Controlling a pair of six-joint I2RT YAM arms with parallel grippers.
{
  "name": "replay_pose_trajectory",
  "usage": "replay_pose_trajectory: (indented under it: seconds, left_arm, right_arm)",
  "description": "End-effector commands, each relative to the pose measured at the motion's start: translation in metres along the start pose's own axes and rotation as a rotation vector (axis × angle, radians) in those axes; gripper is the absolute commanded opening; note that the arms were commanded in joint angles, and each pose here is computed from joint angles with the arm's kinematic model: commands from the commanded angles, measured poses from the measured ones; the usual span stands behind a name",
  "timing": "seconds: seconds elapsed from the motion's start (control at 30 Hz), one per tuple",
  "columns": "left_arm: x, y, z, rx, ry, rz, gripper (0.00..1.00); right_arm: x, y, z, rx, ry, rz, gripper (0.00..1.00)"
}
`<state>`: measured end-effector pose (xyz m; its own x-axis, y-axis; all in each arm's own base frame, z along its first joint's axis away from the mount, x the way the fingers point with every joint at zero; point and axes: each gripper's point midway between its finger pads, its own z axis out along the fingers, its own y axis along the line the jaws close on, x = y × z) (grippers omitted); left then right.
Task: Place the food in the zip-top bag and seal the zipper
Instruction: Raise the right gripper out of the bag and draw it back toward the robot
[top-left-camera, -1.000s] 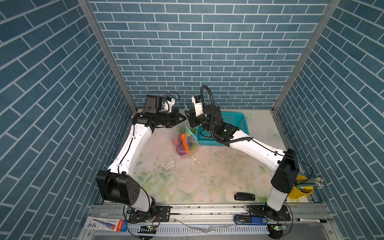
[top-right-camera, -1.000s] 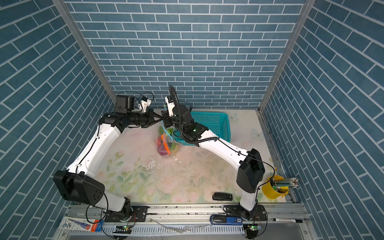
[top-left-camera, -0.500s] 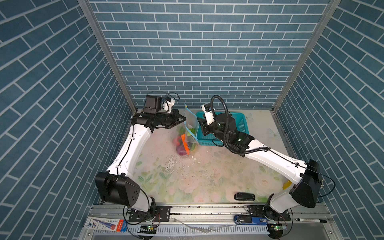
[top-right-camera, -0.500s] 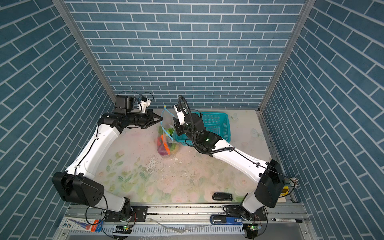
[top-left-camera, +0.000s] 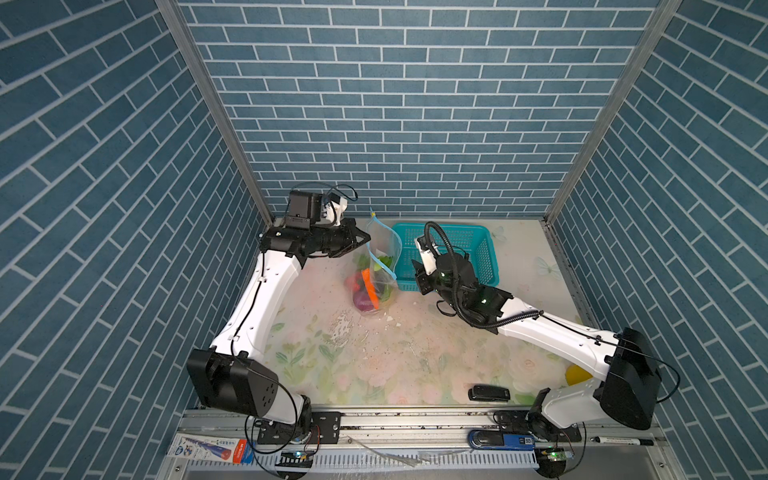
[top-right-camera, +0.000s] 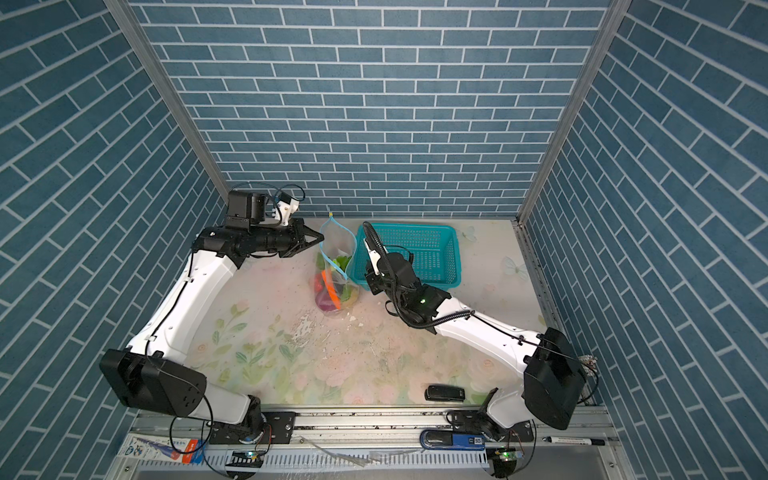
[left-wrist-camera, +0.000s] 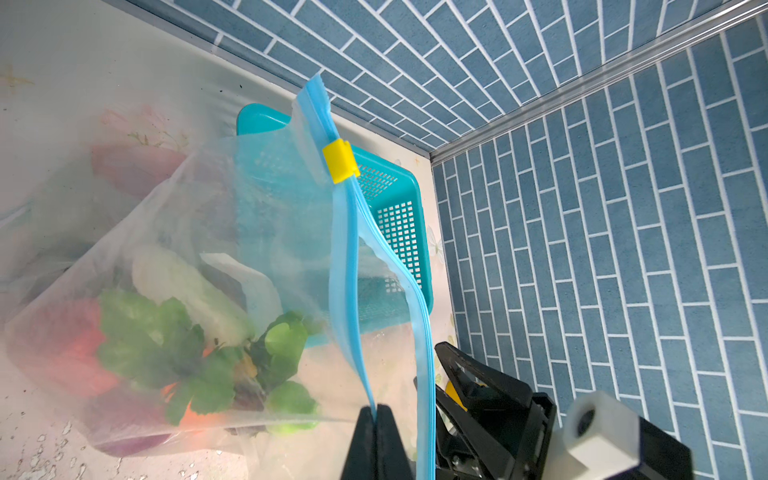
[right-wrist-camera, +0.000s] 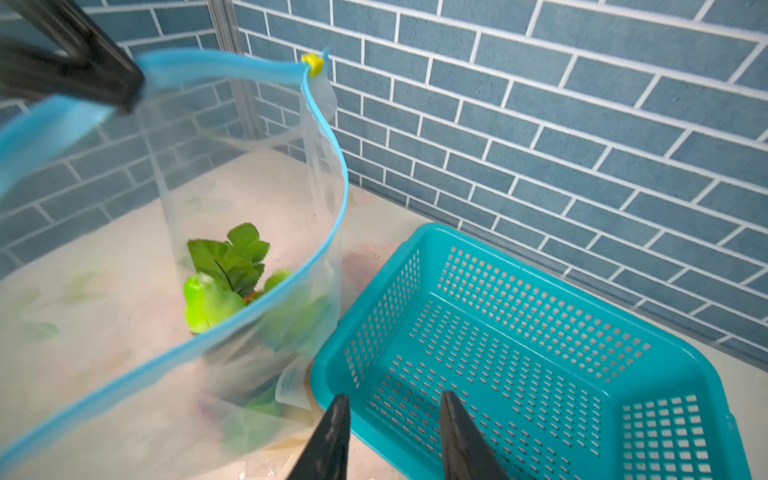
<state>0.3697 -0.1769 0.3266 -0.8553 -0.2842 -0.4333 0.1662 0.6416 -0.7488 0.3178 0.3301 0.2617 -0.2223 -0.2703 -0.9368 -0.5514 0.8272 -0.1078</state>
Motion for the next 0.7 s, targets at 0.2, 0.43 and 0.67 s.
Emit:
replay_pose_trajectory:
  seconds: [0.2,0.43,0.67]
  left_arm:
    - [0.004,-0.008,-0.008,0.014,-0.01,0.031,0.0]
    - [0.003,-0.012,-0.011,0.015,-0.017,0.037,0.0]
    - [0.003,-0.011,-0.008,0.021,-0.007,0.034,0.0]
  right_arm:
    - [0.046,-0.011,0.007,0.078,0.053,-0.038,0.37]
    - [0.101,-0.011,0.026,0.113,0.159,-0.09,0.42]
    - [0.144,-0.013,0.035,0.146,0.262,-0.103,0.49]
